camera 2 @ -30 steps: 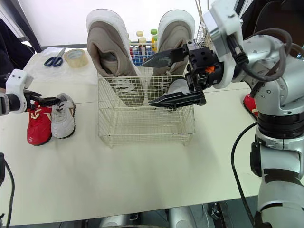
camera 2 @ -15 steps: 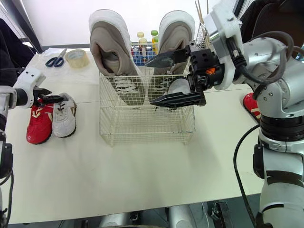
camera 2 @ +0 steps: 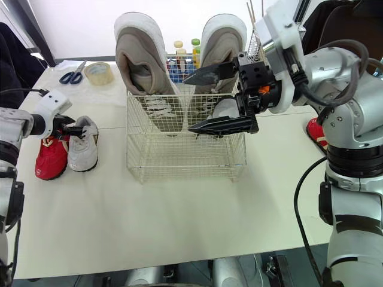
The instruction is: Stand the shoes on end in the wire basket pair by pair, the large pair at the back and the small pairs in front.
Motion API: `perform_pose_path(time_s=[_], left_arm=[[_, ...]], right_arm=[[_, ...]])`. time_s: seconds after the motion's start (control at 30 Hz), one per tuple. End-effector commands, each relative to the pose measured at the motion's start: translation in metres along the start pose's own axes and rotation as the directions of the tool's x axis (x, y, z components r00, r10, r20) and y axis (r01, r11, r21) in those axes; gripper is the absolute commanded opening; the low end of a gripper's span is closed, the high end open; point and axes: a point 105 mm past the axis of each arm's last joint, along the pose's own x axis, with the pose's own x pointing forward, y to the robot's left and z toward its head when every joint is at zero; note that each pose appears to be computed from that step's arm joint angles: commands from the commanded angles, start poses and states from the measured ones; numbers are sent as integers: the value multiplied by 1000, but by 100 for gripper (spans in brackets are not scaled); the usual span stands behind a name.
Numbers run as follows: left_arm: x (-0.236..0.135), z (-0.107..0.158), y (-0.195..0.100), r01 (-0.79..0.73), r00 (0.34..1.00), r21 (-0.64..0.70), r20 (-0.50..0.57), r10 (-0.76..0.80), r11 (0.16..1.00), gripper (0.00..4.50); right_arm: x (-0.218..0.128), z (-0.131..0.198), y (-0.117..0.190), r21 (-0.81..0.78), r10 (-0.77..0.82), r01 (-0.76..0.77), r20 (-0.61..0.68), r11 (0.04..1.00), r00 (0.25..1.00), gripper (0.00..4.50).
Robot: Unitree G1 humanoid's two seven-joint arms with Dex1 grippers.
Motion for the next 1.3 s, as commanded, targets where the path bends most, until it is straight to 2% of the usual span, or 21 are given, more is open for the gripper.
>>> perform_pose_path(time_s=[0.03,0.17,0.27,0.3,0.33,0.37,0.4,0.5,0.63,0.73,0.87,0.93,1.07,1.3], left_arm=[[11,-21,-7,6,998,-19,-64,-7,1000,277],[17,-28,-10,-10,998,-75,-69,4,997,277],[21,-27,-11,-22,999,-161,-42,15,987,196],[21,-26,-11,-23,999,-188,-29,18,982,150],[21,-24,-11,-23,1000,-212,-14,21,977,83],[21,-22,-10,-26,1000,-231,-1,26,972,59],[20,-19,-8,-29,999,-256,17,35,966,14],[14,-8,-2,-33,995,-325,79,62,945,6],[-4,27,13,-10,964,-376,243,109,927,6],[-33,65,26,22,896,-408,413,163,913,6],[-101,124,27,63,697,-377,680,230,924,6],[-133,143,17,67,592,-342,770,238,937,6],[-188,169,-16,99,408,-245,894,185,964,6],[-227,204,-71,156,211,-86,976,52,984,6]], right_arm=[[-2,11,1,-60,-16,16,-2,998,1000,450],[-2,10,0,-61,-23,23,-7,998,1000,450],[-3,10,0,-61,-28,27,-11,998,1000,450],[-3,10,0,-62,-29,28,-13,998,999,450],[-4,10,0,-62,-30,29,-14,998,999,450],[-4,10,0,-62,-31,30,-15,998,999,450],[-4,10,-1,-62,-32,31,-15,998,999,450],[-4,9,-1,-62,-34,33,-16,998,999,450],[-5,8,-2,-58,-36,35,-13,998,999,450],[-5,10,-4,-41,-51,51,10,998,999,450],[-6,16,-9,17,-95,94,87,995,992,450],[-6,20,-12,59,-119,112,134,992,984,450],[3,26,-18,124,-172,147,216,981,961,450],[31,31,-40,238,-287,222,290,946,913,450]])
